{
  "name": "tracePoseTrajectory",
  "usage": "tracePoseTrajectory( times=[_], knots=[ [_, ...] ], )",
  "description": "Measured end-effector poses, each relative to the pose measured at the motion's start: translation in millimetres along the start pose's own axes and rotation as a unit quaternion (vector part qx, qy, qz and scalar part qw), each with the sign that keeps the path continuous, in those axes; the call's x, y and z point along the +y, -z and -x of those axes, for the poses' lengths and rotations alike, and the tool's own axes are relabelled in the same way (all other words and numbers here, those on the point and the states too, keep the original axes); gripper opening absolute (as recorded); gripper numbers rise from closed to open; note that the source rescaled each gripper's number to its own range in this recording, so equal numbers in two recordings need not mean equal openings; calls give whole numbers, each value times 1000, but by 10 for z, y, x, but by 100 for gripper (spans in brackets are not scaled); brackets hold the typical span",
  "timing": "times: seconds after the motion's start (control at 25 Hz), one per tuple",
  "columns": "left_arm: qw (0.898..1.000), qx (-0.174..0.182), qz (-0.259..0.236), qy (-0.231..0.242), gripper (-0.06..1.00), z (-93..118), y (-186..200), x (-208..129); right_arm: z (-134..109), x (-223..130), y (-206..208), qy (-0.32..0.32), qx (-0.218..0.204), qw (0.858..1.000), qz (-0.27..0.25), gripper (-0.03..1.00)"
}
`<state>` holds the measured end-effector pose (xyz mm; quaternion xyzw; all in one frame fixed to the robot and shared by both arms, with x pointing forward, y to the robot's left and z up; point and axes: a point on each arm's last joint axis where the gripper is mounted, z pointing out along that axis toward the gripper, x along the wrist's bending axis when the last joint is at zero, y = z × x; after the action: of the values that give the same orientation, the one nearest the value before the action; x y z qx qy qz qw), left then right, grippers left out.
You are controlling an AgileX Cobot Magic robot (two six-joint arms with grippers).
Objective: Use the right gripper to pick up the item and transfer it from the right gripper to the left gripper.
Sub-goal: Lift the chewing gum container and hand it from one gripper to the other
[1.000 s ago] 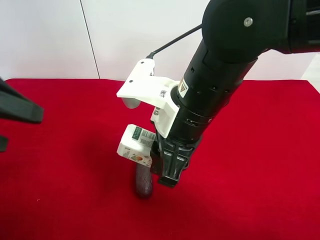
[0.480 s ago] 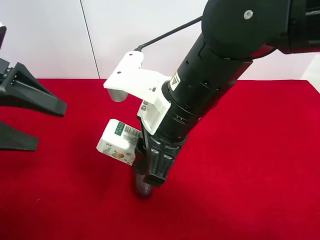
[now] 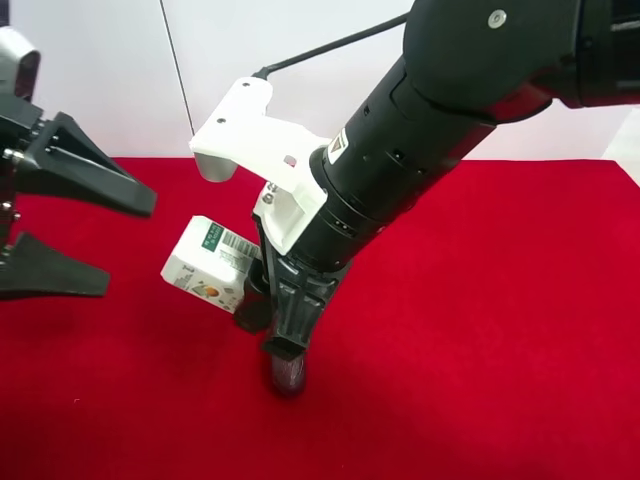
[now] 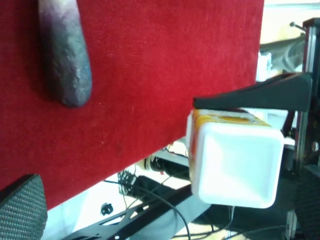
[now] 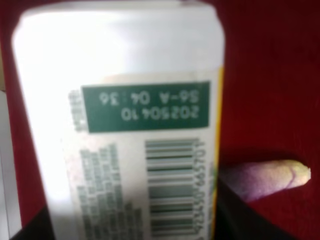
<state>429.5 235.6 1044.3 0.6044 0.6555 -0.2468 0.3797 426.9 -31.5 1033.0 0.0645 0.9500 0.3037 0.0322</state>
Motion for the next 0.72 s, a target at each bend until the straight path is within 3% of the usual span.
tracePoseTrajectory(
  times=[0.32, 0.6, 0.72],
  knots=[
    [999, -30, -38, -19, 100, 196, -412, 16, 9, 14, 0, 3, -5, 1000, 7, 0],
    [998, -41, -44, -36, 100, 327, -507, 128, 9, 15, 0, 2, -6, 1000, 8, 0],
    [997, -42, -46, -36, 92, 328, -507, 127, 9, 15, 0, 2, -6, 1000, 8, 0]
  ],
)
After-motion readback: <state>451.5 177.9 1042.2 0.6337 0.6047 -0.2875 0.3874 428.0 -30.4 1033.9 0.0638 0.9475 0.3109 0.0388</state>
